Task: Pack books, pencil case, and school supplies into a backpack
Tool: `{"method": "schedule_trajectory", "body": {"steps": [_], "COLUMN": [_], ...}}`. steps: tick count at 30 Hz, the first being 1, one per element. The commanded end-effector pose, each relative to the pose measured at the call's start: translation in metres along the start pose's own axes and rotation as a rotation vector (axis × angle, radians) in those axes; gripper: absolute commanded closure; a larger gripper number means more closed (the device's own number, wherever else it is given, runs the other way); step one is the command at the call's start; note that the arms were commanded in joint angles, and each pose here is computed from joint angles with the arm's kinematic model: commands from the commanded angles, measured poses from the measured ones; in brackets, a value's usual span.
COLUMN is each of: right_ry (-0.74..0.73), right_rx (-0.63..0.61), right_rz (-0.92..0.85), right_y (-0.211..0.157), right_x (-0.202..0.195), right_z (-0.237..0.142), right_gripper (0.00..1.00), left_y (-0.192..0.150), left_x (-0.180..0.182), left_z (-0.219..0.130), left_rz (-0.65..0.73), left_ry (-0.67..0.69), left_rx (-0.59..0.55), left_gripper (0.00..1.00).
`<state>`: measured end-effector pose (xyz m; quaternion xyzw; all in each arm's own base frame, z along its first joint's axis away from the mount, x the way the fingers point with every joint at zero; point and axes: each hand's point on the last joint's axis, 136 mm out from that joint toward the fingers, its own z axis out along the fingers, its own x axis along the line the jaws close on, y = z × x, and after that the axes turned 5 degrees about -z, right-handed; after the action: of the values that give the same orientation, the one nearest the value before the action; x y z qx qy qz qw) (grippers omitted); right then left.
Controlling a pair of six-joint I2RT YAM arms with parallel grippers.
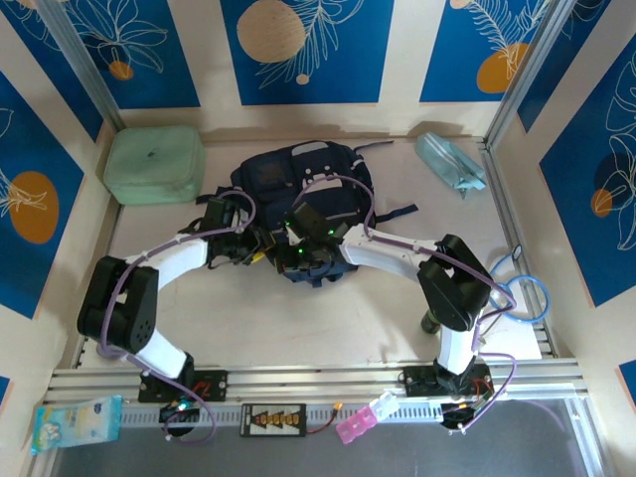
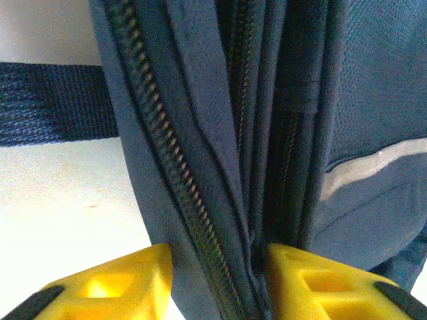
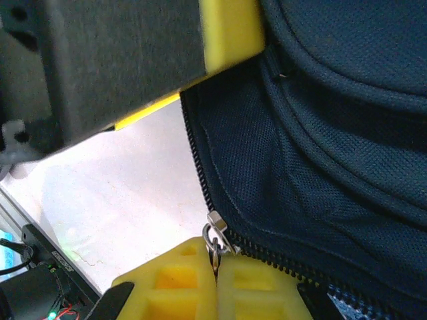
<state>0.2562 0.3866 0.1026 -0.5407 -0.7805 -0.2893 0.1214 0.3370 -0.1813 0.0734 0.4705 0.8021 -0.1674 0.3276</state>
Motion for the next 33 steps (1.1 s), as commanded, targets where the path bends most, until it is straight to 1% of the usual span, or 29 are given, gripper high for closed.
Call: {"method": "schedule_trajectory", "body": {"steps": [1,5,8,11,19,21,27,29,33], "right_ry": [-0.055,-0.205,-0.294,-0.374,-0.564,-0.567,-0.477,-0.454,-0.417], "right_rx": [0.057,0.075,0.083,0.082,0.029,0.018,-0.034,-0.046,-0.025], "right_rz": [-0.024,-0.01,-0.014,-0.008,0.134,0.167,0.286,0.302,0.272], "right_y": [-0.014,-0.027,-0.038,-0.044,-0.041,-0.037,-0.033,-0.033,-0.044], "right_x": [-0.001,-0.028,-0.046,-0.061,-0.118,-0.132,-0.158,-0.16,-0.154], "right_z": [-0.008,-0.027,-0.044,-0.06,-0.088,-0.092,-0.1,-0.103,-0.099], "right_gripper": [1.0,1.0,1.0,1.0,1.0,1.0,1.0,1.0,1.0], "left_y": [0.004,0.009,0.013,0.015,0.016,0.016,0.015,0.016,0.019], "left_x": [-0.004,0.006,0.009,0.011,0.013,0.013,0.008,0.005,-0.003], "left_z": [0.001,0.002,0.001,-0.001,-0.005,-0.006,-0.009,-0.009,-0.008], "left_rz": [-0.007,0.0,0.016,0.032,0.039,0.043,0.06,0.066,0.102], "left_ry": [-0.02,0.022,0.04,0.065,0.076,0.081,0.067,0.06,0.057], "left_rx": [0.006,-0.009,-0.02,-0.018,-0.023,-0.024,-0.018,-0.015,0.006], "left_gripper": [0.72,0.9,0.96,0.99,1.0,1.0,1.0,1.0,1.0]}}
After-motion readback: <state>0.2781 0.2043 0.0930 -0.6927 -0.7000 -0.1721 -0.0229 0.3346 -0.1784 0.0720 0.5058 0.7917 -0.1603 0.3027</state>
